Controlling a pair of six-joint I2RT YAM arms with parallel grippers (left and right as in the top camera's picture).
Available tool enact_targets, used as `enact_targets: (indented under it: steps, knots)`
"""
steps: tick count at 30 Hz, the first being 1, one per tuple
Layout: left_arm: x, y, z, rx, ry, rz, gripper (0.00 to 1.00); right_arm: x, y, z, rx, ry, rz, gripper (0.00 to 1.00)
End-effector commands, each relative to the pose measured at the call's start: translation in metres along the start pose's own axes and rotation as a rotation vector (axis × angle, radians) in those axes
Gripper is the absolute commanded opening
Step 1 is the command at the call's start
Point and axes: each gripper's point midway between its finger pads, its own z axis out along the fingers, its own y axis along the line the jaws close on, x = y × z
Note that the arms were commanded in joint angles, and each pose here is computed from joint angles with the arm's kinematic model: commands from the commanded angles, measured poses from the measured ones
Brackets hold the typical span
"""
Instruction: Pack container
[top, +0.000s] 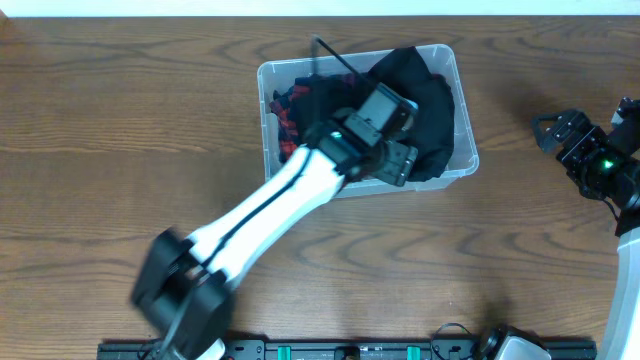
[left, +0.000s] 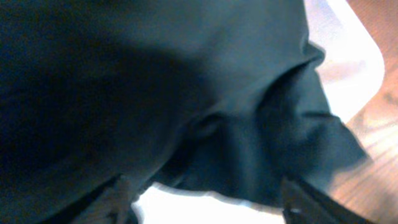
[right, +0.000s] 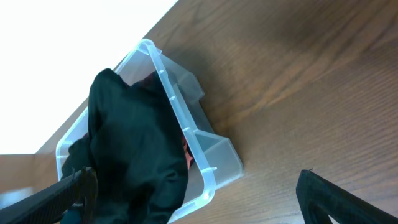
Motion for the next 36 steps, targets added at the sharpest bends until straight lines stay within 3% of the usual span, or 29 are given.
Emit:
enact_targets:
  steps: [1, 4, 6, 13, 17, 28, 36]
  knots:
    - [-0.035, 0.031, -0.084, -0.172, -0.197, -0.022, 0.83, -0.001, 0.000, -0.001, -0.006, 0.001, 0.014, 0.99]
    - [-0.029, 0.057, -0.139, -0.265, -0.259, -0.072, 0.96, -0.001, 0.000, -0.001, -0.006, 0.001, 0.014, 0.99]
    - [-0.018, 0.080, -0.179, -0.329, -0.298, -0.148, 0.99, -0.001, 0.000, -0.001, -0.006, 0.001, 0.014, 0.99]
    - [0.050, 0.146, -0.285, -0.537, -0.359, -0.335, 0.98, -0.001, 0.000, -0.001, -0.006, 0.001, 0.014, 0.99]
    - [0.089, 0.158, -0.322, -0.610, -0.375, -0.389, 0.98, -0.001, 0.000, -0.001, -0.006, 0.001, 0.014, 0.99]
    - [0.141, 0.150, -0.349, -0.606, -0.354, -0.389, 0.98, -0.001, 0.000, -0.001, -0.006, 0.001, 0.014, 0.99]
    - [0.168, 0.151, -0.344, -0.637, -0.222, -0.343, 0.98, -0.001, 0.000, -0.001, -0.006, 0.001, 0.014, 0.99]
